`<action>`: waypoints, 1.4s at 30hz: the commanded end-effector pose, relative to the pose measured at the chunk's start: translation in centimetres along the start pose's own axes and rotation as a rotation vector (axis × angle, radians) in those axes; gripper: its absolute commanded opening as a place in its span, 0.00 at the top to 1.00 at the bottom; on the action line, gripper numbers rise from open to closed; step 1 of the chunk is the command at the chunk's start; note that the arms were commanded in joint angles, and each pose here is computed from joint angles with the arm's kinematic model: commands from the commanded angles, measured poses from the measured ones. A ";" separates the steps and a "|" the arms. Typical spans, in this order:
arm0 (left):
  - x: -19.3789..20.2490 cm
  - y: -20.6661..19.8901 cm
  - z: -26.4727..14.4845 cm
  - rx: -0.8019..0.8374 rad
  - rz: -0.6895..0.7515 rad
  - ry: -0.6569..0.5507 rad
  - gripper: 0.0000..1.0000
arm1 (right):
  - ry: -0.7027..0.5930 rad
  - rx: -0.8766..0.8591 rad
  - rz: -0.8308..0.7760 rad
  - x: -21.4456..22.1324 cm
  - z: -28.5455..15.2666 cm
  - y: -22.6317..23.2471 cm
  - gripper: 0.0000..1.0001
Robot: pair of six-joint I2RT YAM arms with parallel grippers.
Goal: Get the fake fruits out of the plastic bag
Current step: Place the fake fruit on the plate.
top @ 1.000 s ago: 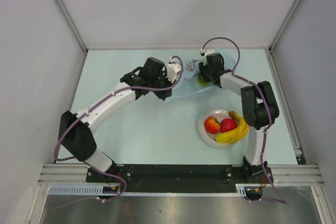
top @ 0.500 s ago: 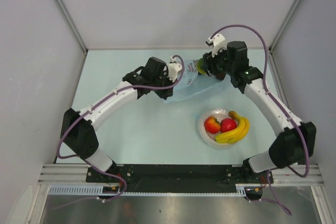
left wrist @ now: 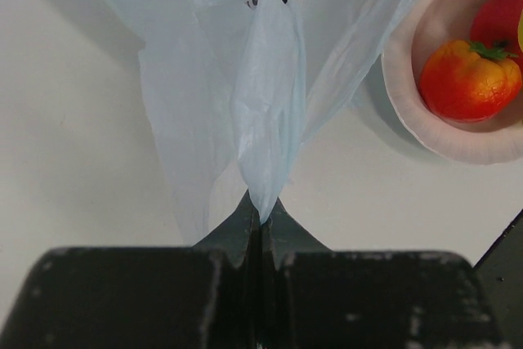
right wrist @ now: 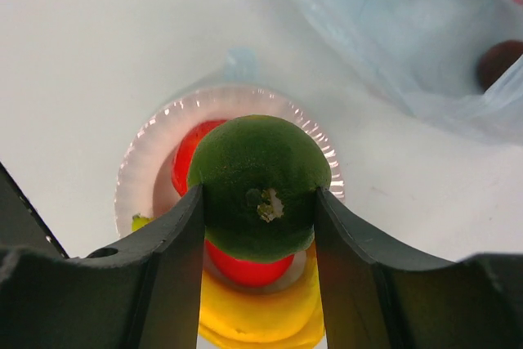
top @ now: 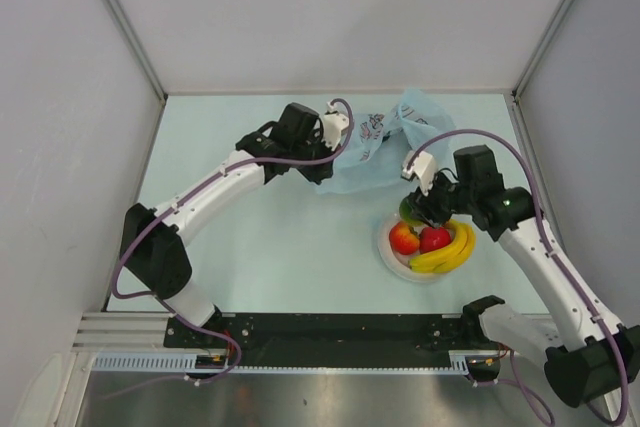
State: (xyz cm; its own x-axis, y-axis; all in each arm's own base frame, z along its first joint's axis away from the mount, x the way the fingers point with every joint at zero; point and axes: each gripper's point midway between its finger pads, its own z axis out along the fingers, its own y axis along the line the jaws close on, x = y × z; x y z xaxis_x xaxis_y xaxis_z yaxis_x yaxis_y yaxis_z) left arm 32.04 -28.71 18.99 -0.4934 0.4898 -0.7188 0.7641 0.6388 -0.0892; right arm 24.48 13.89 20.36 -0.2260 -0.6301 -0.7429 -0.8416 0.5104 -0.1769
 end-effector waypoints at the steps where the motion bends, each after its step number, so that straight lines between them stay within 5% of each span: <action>1: -2.3 -0.4 -0.4 0.018 -0.002 -0.058 1.00 | 0.086 0.021 -0.020 3.0 1.0 -0.4 0.84; 10: -1.9 -1.0 -0.8 0.009 0.031 -0.054 1.00 | 0.161 0.091 0.082 5.7 4.8 -3.5 0.83; 20: -1.5 -1.3 -0.7 0.009 0.041 -0.050 1.00 | 0.179 0.053 0.159 7.9 6.3 -1.8 0.75; 24: -1.6 -1.3 -0.5 0.014 0.036 -0.046 1.00 | 0.194 0.060 0.169 8.8 6.5 -1.5 0.48; 32: -1.6 -1.6 -0.2 0.025 0.032 -0.042 1.00 | 0.183 0.122 0.173 8.3 5.8 -2.6 0.25; 37: -1.6 -1.6 -0.2 0.027 0.031 -0.040 1.00 | 0.149 0.101 0.158 5.7 4.1 -2.6 0.17; 42: -1.5 -1.4 0.1 0.023 0.030 -0.036 1.00 | -0.083 0.048 0.166 -1.7 1.4 -2.1 0.23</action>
State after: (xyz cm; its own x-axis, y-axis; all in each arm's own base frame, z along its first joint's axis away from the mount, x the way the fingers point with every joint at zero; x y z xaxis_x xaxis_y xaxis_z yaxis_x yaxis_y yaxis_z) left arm 31.43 -29.62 19.08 -0.4760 0.5044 -0.7204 0.7799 0.6207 -0.0806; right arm 26.76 11.67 13.13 -0.4447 -0.6116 -0.6544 -0.7531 0.6508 -0.0964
